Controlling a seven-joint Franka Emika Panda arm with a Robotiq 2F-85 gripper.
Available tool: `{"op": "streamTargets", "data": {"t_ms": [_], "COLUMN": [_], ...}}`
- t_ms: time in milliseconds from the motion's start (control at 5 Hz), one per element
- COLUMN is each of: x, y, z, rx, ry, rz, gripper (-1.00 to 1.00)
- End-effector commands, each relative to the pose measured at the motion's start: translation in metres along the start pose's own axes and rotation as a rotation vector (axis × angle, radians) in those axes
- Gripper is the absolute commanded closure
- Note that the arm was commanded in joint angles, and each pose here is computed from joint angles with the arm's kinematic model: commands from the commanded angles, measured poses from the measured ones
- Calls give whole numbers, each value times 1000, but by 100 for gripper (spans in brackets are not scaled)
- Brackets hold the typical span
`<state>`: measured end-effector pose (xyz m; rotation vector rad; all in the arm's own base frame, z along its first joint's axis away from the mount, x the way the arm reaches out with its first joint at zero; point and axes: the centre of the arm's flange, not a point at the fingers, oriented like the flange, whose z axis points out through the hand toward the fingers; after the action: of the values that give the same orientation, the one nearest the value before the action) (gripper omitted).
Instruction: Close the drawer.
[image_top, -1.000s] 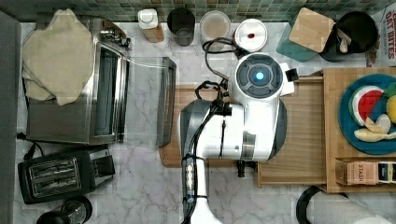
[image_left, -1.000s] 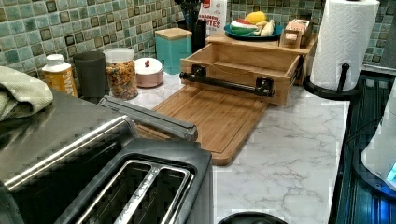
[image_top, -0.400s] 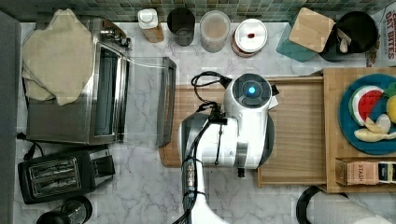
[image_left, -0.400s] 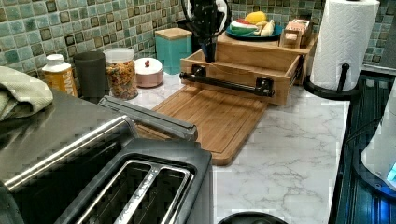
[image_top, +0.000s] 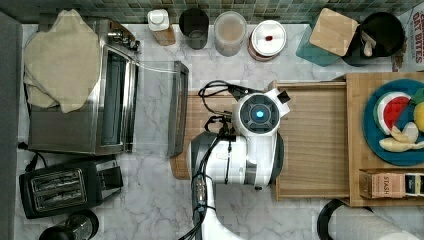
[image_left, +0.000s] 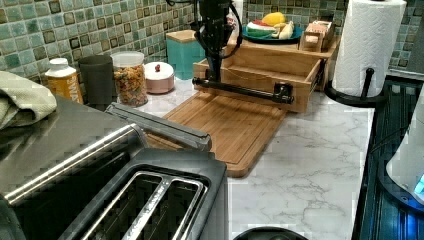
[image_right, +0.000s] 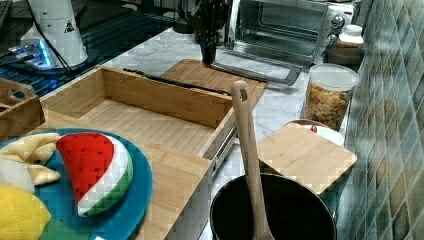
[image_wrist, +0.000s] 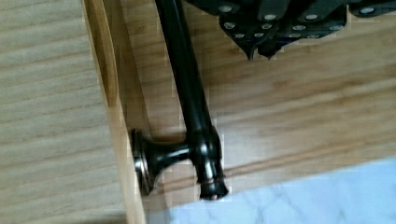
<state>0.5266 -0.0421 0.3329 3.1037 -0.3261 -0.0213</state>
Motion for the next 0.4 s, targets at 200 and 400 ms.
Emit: {"op": "streamTargets", "data": {"t_ms": [200, 400], "x": [-18, -23], "y": [-12, -6], "z": [49, 53], "rx": [-56, -88], "ry": [-8, 21], "rz": [-240, -259], "gripper": [100, 100]}}
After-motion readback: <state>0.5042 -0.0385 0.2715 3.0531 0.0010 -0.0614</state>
